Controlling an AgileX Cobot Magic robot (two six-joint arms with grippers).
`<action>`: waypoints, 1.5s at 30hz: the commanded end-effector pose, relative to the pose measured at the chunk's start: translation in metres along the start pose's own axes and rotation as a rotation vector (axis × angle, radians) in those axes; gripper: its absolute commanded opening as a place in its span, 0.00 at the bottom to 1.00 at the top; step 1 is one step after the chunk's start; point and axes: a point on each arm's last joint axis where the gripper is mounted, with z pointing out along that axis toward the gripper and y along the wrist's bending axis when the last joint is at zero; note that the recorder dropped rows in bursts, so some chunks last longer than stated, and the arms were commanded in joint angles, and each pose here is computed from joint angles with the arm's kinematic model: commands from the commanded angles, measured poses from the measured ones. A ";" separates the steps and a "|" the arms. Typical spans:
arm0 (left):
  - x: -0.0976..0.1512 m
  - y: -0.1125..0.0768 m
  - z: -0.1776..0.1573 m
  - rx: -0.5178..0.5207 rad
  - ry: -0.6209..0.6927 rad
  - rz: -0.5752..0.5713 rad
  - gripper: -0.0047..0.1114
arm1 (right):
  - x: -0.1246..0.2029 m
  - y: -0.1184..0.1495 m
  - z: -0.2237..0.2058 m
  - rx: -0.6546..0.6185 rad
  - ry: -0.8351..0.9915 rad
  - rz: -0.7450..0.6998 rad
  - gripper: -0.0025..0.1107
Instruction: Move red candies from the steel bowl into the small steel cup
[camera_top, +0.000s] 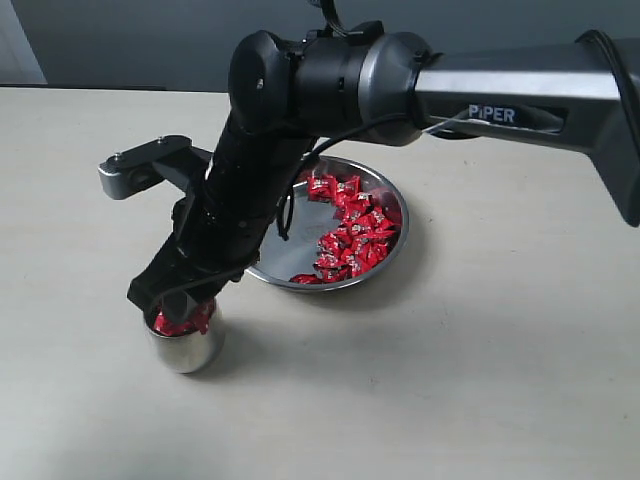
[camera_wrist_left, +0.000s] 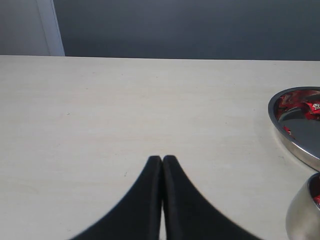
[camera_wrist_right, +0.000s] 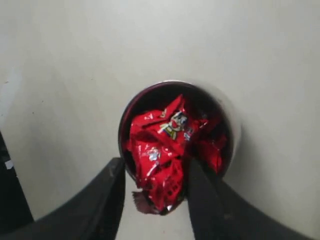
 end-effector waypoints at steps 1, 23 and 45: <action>0.001 0.000 0.000 0.005 -0.002 -0.001 0.04 | -0.005 0.000 -0.005 0.018 -0.051 -0.010 0.38; 0.001 0.000 0.000 0.005 -0.002 -0.001 0.04 | -0.010 0.006 -0.009 -0.033 -0.103 0.032 0.38; 0.001 0.000 0.000 0.005 -0.002 -0.001 0.04 | -0.016 -0.008 -0.033 0.218 -0.191 -0.028 0.37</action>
